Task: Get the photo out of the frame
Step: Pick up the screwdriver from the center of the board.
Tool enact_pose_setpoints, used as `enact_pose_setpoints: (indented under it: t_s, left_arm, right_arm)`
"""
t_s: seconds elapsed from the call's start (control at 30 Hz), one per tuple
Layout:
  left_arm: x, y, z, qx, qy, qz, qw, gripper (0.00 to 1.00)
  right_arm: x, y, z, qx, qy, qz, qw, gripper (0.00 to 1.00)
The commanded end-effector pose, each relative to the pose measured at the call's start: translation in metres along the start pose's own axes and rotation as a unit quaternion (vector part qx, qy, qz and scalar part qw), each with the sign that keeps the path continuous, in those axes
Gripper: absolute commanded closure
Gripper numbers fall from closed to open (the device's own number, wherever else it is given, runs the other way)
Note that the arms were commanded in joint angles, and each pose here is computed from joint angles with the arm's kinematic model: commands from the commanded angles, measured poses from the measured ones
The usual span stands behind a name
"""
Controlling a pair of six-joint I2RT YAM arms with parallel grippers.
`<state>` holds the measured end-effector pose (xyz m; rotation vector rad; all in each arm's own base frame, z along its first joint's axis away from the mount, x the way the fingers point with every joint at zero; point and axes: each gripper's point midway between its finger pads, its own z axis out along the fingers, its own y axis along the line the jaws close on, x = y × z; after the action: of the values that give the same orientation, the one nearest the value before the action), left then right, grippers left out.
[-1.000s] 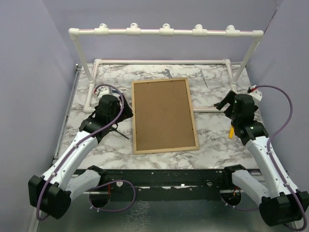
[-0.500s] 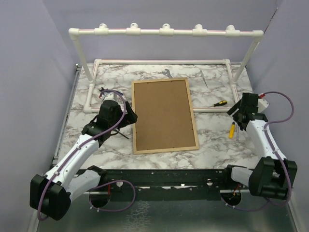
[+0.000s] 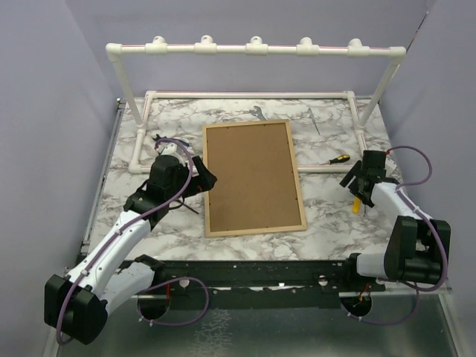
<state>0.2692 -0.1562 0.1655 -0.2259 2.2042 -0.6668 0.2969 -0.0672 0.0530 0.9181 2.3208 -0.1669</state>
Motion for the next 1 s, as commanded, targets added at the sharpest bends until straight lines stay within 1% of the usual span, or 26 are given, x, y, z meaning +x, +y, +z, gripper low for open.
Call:
enact_pose_setpoints:
  t_s: [0.0,0.2,0.37,0.5,0.57,0.63,0.7,0.8,0.9,0.97]
  left_arm:
    - [0.002,-0.007,-0.005,0.026,-0.001,0.009,1.0,0.01]
    - [0.008,-0.005,-0.004,0.029,0.008,0.013,0.999,0.01]
    - [0.008,-0.004,-0.004,0.026,0.007,0.015,1.0,0.01]
    - [0.007,-0.001,-0.002,0.018,0.004,0.014,1.0,0.01]
    - [0.006,0.001,0.0,0.013,0.004,0.014,1.0,0.01]
    - [0.006,0.002,0.002,0.007,0.005,0.014,1.0,0.01]
    - [0.006,0.005,0.004,0.0,0.004,0.013,1.0,0.01]
    - [0.005,0.006,0.006,-0.005,0.004,0.012,1.0,0.01]
    - [0.004,0.006,0.007,-0.007,0.004,0.011,1.0,0.01]
    - [0.004,0.006,0.007,-0.008,0.003,0.008,1.0,0.01]
  right_arm:
    - [0.005,0.01,0.009,-0.03,-0.006,0.012,0.999,0.18]
    - [0.011,-0.002,0.019,0.007,0.002,0.015,1.0,0.18]
    - [0.012,0.001,0.019,-0.001,0.003,0.012,1.0,0.18]
    - [0.004,0.0,0.012,0.002,-0.003,0.003,1.0,0.17]
    - [-0.013,0.001,0.0,0.001,-0.025,-0.006,1.0,0.14]
    - [-0.035,0.007,-0.016,-0.019,-0.065,-0.016,0.998,0.11]
    - [-0.053,0.013,-0.028,-0.032,-0.092,-0.02,0.995,0.13]
    - [-0.064,0.019,-0.034,-0.029,-0.078,-0.023,0.996,0.15]
    - [-0.055,0.012,-0.026,-0.007,-0.061,-0.022,0.998,0.15]
    - [-0.044,0.0,-0.02,0.015,-0.057,0.009,0.998,0.16]
